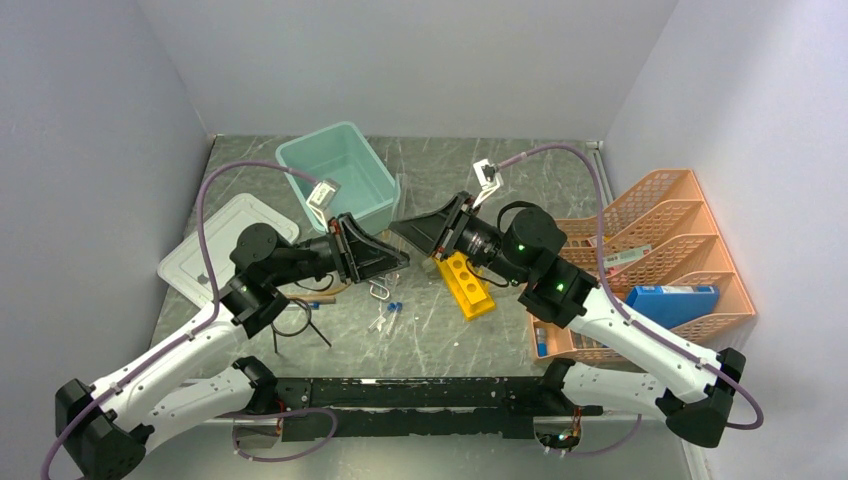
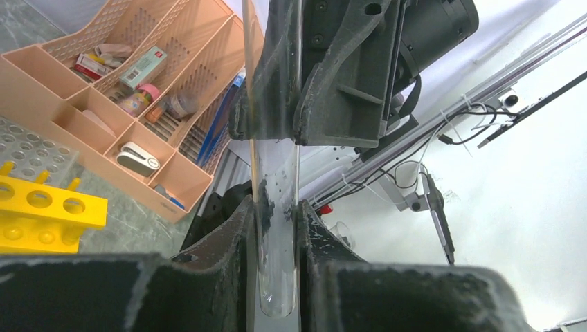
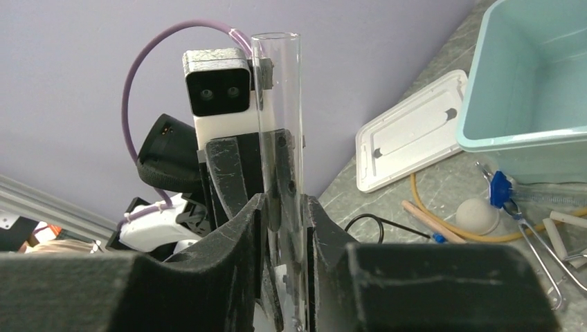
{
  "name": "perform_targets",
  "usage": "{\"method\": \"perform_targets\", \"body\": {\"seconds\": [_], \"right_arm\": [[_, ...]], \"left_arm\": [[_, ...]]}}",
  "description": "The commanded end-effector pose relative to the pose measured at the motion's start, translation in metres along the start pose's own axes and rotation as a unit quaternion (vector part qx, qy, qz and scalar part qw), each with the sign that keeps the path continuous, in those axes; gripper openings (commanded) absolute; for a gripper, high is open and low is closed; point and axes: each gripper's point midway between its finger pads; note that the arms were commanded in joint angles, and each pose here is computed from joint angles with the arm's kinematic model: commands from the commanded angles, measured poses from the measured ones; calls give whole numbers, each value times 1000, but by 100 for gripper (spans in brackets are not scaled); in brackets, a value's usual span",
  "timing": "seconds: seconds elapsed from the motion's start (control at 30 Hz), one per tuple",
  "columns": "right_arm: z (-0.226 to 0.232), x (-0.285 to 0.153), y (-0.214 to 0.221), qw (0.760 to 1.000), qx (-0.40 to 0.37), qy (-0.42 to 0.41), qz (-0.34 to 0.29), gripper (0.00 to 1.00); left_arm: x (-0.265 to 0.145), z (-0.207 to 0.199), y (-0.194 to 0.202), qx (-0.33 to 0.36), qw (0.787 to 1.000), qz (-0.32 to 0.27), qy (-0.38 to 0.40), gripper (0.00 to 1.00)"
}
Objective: Organize the chemistry lab equipment
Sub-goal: Pick up the test tube at the center of the board.
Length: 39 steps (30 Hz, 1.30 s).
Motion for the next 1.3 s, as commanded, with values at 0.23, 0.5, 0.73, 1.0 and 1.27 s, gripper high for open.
{"method": "perform_targets", "body": {"seconds": [0.23,0.5,0.73,1.0,1.27], "right_arm": [[-9,-13,-1,999,-28,32,25,71],[12,-23,-3,994,-58,-42,82,76],[26,-25,-1,989,-63,-75,107,78],[33,-24,-1,988,-60,-96,109,66],[33,-25,1,987,-57,-99,110,49]], "left_arm": [[-11,-3,6,92,995,27,-26,5],[-29,8,30,145,983,98,-49,5],[-43,7,46,167,973,150,-54,5],[-48,9,54,169,969,174,-51,5],[-47,10,50,172,970,162,-57,5]]}}
Point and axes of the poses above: each gripper's point midway between its finger pads, its own x axis out along the fingers, its own z axis along the line the jaws close on, y = z × x, and after that the axes turned 13 degrees about -x, right-handed
